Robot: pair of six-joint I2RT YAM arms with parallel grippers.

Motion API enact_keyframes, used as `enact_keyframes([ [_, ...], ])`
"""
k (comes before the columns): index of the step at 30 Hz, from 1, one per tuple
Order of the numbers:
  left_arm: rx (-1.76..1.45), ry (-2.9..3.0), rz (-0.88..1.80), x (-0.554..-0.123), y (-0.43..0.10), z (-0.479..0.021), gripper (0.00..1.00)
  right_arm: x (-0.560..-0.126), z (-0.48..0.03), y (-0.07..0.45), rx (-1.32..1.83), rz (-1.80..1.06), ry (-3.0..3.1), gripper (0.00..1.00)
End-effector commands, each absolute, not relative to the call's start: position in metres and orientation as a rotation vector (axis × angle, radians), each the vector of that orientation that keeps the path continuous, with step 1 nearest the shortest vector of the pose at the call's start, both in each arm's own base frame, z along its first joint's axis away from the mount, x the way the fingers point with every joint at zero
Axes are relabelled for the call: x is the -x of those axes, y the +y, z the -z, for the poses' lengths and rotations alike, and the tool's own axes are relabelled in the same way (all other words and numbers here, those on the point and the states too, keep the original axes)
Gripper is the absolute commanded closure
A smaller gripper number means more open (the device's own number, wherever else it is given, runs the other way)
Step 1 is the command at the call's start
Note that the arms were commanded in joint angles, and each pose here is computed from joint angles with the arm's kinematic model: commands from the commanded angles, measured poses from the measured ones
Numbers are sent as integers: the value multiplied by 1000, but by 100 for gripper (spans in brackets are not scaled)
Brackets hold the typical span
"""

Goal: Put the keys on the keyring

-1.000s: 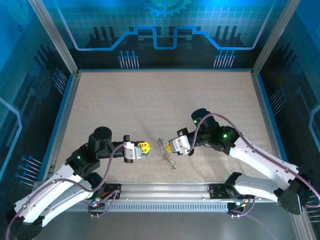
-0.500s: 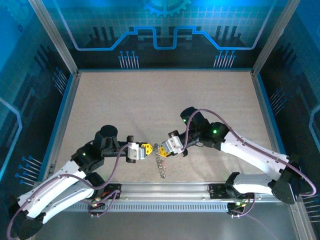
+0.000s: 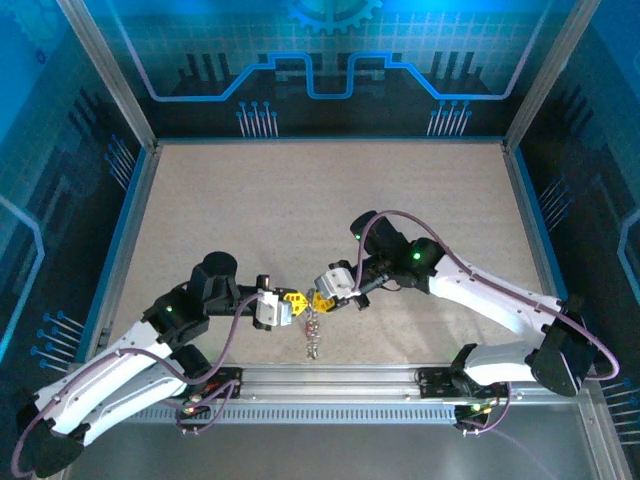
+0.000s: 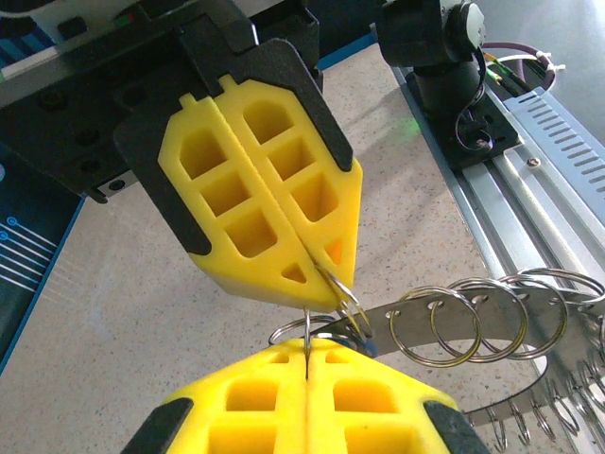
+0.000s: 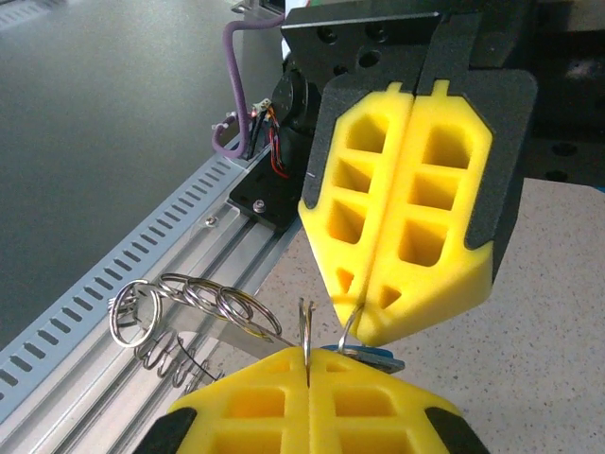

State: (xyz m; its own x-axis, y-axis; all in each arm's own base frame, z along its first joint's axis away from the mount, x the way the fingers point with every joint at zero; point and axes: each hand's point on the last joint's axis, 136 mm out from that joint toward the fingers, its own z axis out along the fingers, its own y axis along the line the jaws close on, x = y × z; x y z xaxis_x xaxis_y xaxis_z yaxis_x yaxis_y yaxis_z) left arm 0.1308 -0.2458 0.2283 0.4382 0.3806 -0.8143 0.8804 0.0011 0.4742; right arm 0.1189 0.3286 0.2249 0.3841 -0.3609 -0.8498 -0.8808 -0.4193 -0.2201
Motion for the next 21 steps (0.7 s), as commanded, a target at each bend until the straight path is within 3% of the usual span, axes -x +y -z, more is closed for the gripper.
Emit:
enact_keyframes([
  [1, -1624, 1059, 593, -120, -248, -233, 100, -114, -233, 332, 1955, -1010, 1071, 100],
  [21, -1679, 1041, 517, -120, -245, -220, 100, -133, -230, 333, 1884, -1042, 1239, 100],
])
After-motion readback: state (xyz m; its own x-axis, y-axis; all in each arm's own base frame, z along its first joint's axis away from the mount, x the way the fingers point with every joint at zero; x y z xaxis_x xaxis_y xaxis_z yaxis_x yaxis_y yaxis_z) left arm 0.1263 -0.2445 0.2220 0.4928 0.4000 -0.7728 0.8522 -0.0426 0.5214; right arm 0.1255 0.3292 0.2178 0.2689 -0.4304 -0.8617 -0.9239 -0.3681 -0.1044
